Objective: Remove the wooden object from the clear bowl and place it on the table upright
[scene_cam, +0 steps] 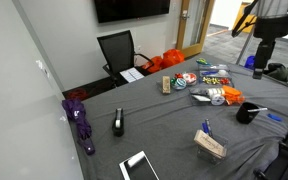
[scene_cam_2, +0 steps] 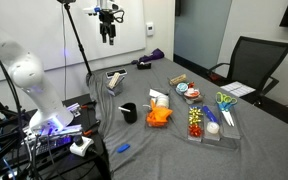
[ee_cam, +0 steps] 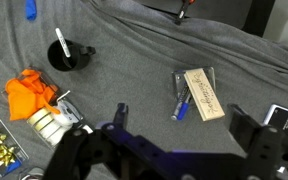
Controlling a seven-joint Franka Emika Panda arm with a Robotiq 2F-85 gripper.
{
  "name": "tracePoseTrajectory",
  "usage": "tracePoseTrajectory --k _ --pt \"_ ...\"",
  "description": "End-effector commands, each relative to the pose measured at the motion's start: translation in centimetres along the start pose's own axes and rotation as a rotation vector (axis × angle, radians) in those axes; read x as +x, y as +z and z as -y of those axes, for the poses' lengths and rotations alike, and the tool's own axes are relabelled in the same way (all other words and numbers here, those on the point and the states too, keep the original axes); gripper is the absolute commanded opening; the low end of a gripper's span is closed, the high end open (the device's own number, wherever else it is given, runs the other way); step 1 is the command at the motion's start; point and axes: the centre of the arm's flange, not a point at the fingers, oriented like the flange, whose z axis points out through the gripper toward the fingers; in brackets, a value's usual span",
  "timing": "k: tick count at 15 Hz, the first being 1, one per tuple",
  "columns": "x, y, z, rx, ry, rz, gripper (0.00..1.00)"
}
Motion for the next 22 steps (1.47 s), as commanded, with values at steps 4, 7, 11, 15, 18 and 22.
tracePoseTrajectory --k 4,7,11,15,18,22 --pt "0.0 0.0 0.0 0.0 0.0 0.0 1.0" --pt "0.6 0.9 1.5 -0.018 0.042 0.014 1.0" --pt "2.3 2.9 3.9 -0.082 0.195 0.028 1.0" --pt "4.4 4.7 5.5 -0.055 0.398 -0.007 1.0" --pt "6.0 6.4 6.1 -0.04 0.537 -0.054 1.0" --pt "7.5 8.3 6.9 0.013 0.686 -0.097 1.0"
